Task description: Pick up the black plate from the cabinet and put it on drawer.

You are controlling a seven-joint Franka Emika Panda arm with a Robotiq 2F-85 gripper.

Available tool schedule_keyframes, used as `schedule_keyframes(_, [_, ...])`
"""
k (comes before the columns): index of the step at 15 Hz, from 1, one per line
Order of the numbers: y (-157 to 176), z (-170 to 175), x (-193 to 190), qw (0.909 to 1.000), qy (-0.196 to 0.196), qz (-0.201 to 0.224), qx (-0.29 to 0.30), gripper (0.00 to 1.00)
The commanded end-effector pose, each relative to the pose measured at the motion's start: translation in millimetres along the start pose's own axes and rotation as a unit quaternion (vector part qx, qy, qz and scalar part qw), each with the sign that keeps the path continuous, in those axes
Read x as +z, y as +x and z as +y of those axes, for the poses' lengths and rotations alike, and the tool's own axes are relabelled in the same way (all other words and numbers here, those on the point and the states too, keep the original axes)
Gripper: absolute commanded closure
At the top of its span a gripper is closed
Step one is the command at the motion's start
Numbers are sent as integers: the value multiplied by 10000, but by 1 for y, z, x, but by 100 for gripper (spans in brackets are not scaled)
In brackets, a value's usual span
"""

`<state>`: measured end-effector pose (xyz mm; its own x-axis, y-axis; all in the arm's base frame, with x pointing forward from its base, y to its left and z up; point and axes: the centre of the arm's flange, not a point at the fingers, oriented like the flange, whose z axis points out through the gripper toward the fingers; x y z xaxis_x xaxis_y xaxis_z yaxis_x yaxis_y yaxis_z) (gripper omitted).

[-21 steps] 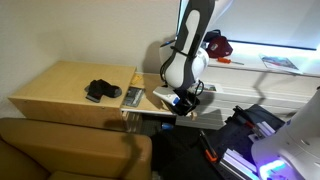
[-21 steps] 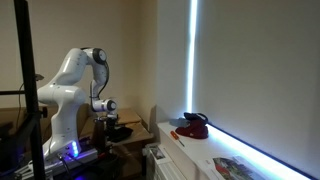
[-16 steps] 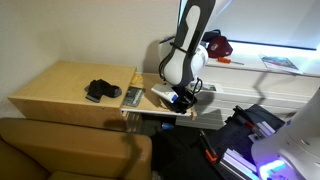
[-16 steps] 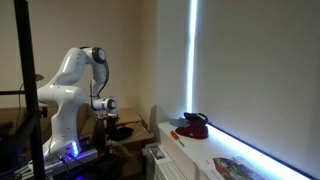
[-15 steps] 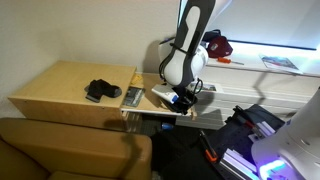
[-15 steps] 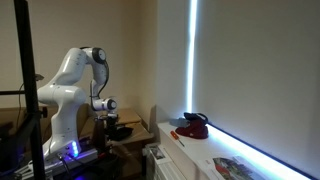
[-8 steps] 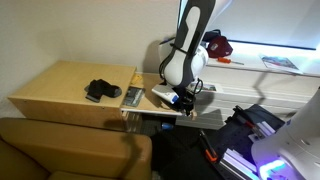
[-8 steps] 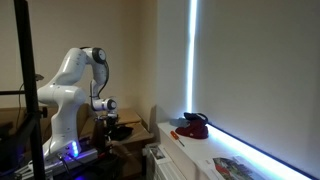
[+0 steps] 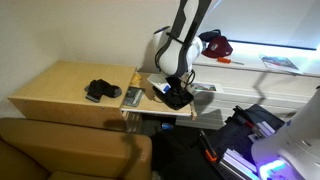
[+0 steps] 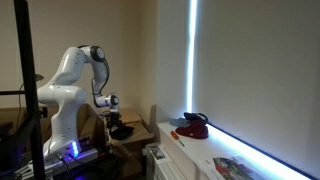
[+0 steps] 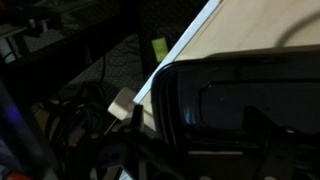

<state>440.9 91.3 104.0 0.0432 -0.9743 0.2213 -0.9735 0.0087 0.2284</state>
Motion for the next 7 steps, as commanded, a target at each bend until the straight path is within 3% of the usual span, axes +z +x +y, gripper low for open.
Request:
schedule_keyframes(1, [11, 28, -36, 9974, -466, 348, -431, 0])
schedule_keyframes(6, [28, 76, -95, 9888, -547, 625, -1240, 0])
schedule_keyframes(7, [13, 46, -68, 9918, -595, 659, -923, 0])
